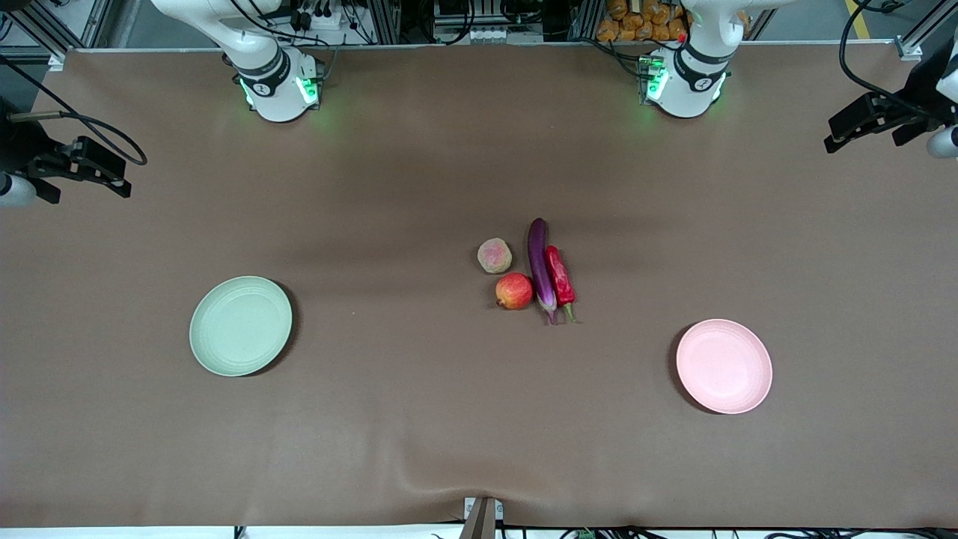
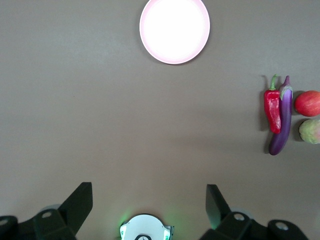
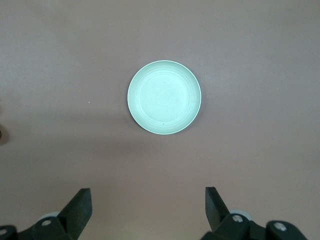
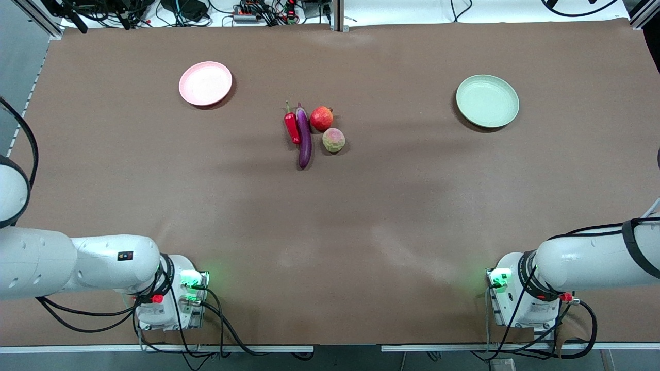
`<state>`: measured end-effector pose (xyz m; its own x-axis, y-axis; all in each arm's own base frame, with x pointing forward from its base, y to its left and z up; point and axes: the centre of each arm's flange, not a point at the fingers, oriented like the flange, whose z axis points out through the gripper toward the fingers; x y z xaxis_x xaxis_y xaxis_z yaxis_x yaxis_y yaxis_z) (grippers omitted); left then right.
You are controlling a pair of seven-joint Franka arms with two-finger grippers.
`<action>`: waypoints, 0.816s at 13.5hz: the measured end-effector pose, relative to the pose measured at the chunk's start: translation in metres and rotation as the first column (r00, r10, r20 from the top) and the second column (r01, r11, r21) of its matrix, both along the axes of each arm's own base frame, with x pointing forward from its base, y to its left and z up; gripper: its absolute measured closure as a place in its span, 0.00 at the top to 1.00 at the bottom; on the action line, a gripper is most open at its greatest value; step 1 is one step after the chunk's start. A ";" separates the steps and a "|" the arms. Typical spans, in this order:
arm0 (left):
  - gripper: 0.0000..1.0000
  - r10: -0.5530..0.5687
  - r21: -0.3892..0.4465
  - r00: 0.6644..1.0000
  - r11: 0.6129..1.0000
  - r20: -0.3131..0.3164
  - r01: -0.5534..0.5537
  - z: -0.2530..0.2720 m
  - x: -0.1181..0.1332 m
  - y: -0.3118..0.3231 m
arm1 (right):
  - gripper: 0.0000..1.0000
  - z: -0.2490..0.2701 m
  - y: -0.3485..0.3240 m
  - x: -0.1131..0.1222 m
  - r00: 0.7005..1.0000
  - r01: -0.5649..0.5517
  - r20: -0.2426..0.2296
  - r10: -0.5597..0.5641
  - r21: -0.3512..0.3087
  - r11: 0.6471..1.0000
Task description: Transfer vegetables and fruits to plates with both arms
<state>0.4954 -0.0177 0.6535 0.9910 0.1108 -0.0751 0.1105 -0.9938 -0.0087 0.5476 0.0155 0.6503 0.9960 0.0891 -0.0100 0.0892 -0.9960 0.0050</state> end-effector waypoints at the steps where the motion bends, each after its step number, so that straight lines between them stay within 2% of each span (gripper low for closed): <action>1: 1.00 0.000 0.000 1.000 1.000 -0.005 0.000 -0.001 0.000 0.000 | 1.00 0.000 0.000 0.000 1.000 0.000 0.000 0.000 0.000 1.000; 7: 1.00 -0.009 0.002 0.999 1.000 -0.036 0.009 -0.011 -0.001 -0.004 | 1.00 0.000 0.001 0.000 1.000 -0.001 -0.004 0.001 0.001 1.000; 9: 1.00 -0.022 0.002 0.998 1.000 -0.061 0.023 -0.026 0.001 -0.012 | 1.00 0.000 0.001 0.000 1.000 -0.001 -0.004 0.001 0.001 1.000; 11: 1.00 -0.056 0.004 0.997 0.998 -0.055 0.057 -0.052 0.008 -0.030 | 1.00 -0.001 0.001 0.000 1.000 -0.002 -0.005 0.003 0.001 1.000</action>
